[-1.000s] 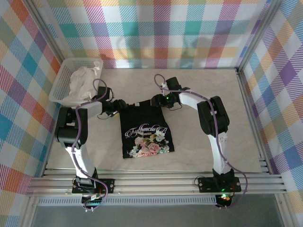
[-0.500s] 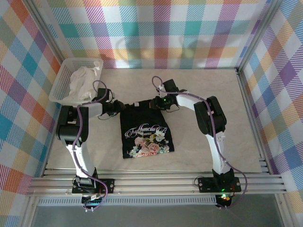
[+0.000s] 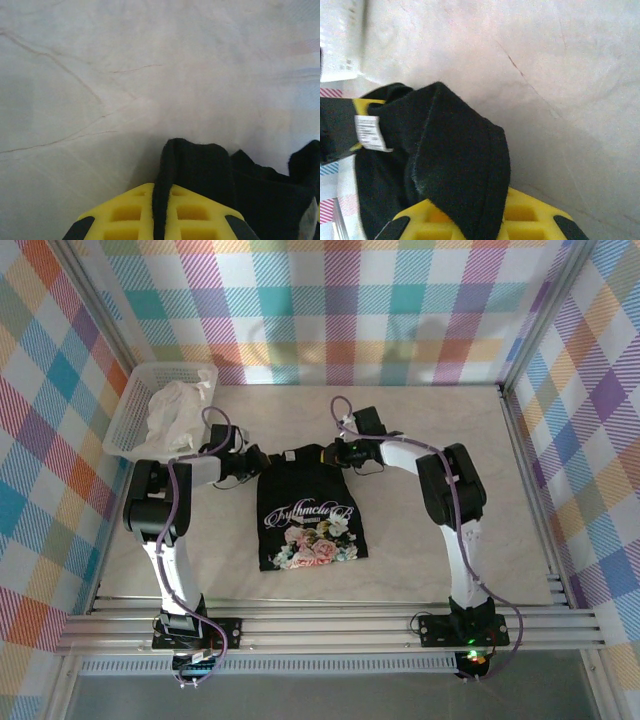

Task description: Fold the inside-out t-shirt

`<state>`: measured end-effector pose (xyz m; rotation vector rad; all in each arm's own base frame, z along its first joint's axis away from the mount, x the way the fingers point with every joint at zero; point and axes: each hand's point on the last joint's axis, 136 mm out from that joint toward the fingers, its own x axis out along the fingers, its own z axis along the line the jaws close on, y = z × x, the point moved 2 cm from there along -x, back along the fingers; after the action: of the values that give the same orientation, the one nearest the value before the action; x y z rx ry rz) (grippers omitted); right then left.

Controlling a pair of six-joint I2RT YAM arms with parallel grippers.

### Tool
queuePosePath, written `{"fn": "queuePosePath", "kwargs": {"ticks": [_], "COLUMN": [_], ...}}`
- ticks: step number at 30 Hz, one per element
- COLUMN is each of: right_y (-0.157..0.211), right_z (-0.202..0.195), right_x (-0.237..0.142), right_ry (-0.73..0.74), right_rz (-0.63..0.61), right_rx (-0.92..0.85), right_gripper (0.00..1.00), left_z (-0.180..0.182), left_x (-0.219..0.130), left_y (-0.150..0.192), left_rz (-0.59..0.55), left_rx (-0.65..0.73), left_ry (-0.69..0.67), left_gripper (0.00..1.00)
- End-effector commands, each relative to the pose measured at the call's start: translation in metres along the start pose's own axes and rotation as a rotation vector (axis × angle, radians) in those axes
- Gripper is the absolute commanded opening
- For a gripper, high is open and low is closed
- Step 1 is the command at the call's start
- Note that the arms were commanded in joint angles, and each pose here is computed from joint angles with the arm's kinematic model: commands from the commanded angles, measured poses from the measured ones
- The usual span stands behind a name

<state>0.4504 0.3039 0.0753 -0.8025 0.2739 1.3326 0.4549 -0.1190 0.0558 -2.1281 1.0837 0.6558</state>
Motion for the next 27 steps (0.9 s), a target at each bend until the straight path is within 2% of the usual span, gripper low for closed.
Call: {"fn": "queuePosePath", "kwargs": {"ticks": [1, 8, 14, 18, 22, 27], "right_y": [-0.039, -0.059, -0.104, -0.108, -0.096, -0.099], "right_z": [0.048, 0.071, 0.102, 0.093, 0.059, 0.018], "right_x": [-0.049, -0.084, -0.135, -0.134, -0.106, -0.091], "right_ry": [-0.100, -0.115, -0.085, -0.043, -0.004, 0.067], "right_rz": [-0.166, -0.283, -0.407, -0.385, -0.322, -0.315], "right_rx": [-0.117, -0.228, -0.338, -0.325, -0.265, -0.209], "right_gripper": [0.00, 0.00, 0.00, 0.00, 0.00, 0.00], "left_z": [-0.045, -0.080, -0.134, -0.132, -0.119, -0.110], "left_x": [-0.033, -0.059, -0.091, -0.076, -0.048, -0.020], "left_y": [-0.023, -0.051, -0.094, -0.097, -0.090, -0.098], "left_rz": [-0.119, -0.235, -0.308, -0.250, -0.201, -0.190], "left_rx": [0.070, 0.096, 0.177, 0.171, 0.150, 0.150], "left_ry": [0.102, 0.193, 0.244, 0.202, 0.174, 0.143], "left_gripper": [0.00, 0.00, 0.00, 0.00, 0.00, 0.00]}}
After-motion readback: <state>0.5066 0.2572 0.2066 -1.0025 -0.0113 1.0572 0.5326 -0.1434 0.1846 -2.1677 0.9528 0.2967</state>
